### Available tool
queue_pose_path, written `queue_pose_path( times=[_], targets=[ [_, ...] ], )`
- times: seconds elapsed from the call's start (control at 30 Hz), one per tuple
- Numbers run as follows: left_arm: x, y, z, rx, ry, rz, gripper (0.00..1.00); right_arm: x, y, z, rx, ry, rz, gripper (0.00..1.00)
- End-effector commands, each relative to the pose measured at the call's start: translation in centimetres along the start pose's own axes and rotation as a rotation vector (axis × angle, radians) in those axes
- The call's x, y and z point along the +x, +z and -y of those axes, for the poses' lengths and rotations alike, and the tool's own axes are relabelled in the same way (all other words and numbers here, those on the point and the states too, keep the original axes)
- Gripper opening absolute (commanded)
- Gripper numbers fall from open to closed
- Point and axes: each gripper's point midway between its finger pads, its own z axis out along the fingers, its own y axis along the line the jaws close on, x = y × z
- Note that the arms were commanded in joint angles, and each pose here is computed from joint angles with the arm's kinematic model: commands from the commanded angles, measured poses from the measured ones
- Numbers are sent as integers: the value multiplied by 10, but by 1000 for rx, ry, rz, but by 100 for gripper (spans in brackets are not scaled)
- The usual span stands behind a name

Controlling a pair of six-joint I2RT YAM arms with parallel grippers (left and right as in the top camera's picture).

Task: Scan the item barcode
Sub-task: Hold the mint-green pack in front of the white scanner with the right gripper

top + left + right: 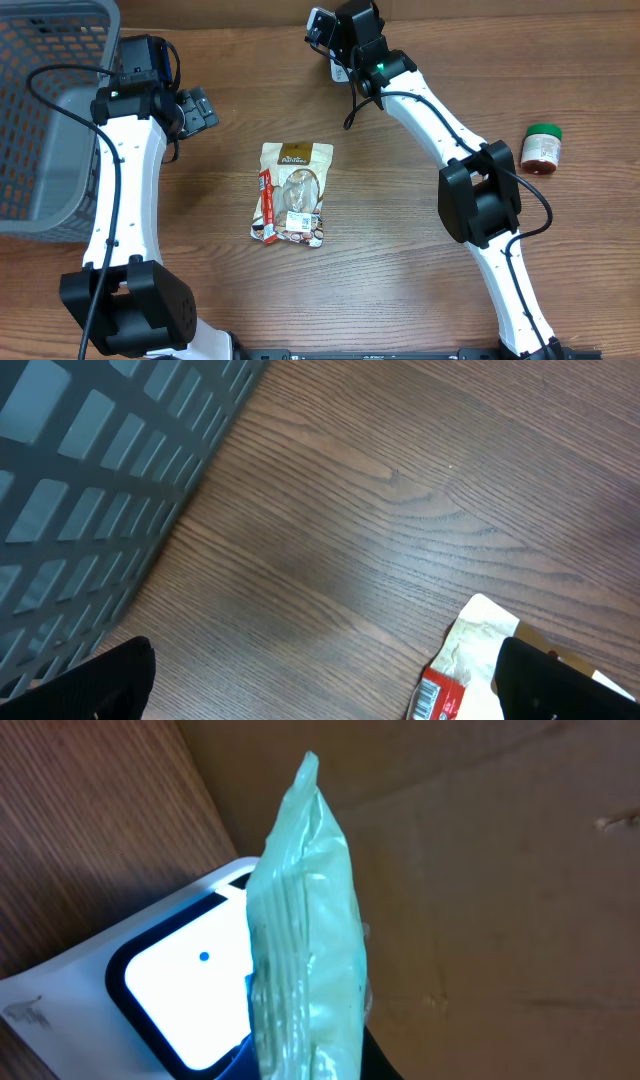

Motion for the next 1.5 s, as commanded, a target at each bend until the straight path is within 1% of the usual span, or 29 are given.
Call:
queue_pose_path(
  times=[0.0,0.37,0.43,0.63,0.8,1.07,1.27,1.47],
  targets=[
    [-6,-4,-2,-7,11,21,100,-3,-3,3,6,-4,-5,3],
    [-6,-4,-2,-7,11,21,100,-11,-6,-10,-34,-18,12,3],
    [-6,-4,-2,-7,11,21,100,-9,-6,-13,-48,-14,5,3],
    [-6,-4,-2,-8,11,21,100,-2,-7,-25,-99,70,-23,3],
    [-6,-4,-2,-7,11,21,100,3,-9,-40,-166,59,-35,4],
    [-6,-4,-2,-8,11,21,100,-2,-8,-34,-140,67,-15,3],
    [-6,-4,-2,-7,11,21,100,-11,-6,-5,-12,91,11,3],
    [-6,-4,-2,-7,11,21,100,-11,-6,-5,-12,92,7,4]
  ],
)
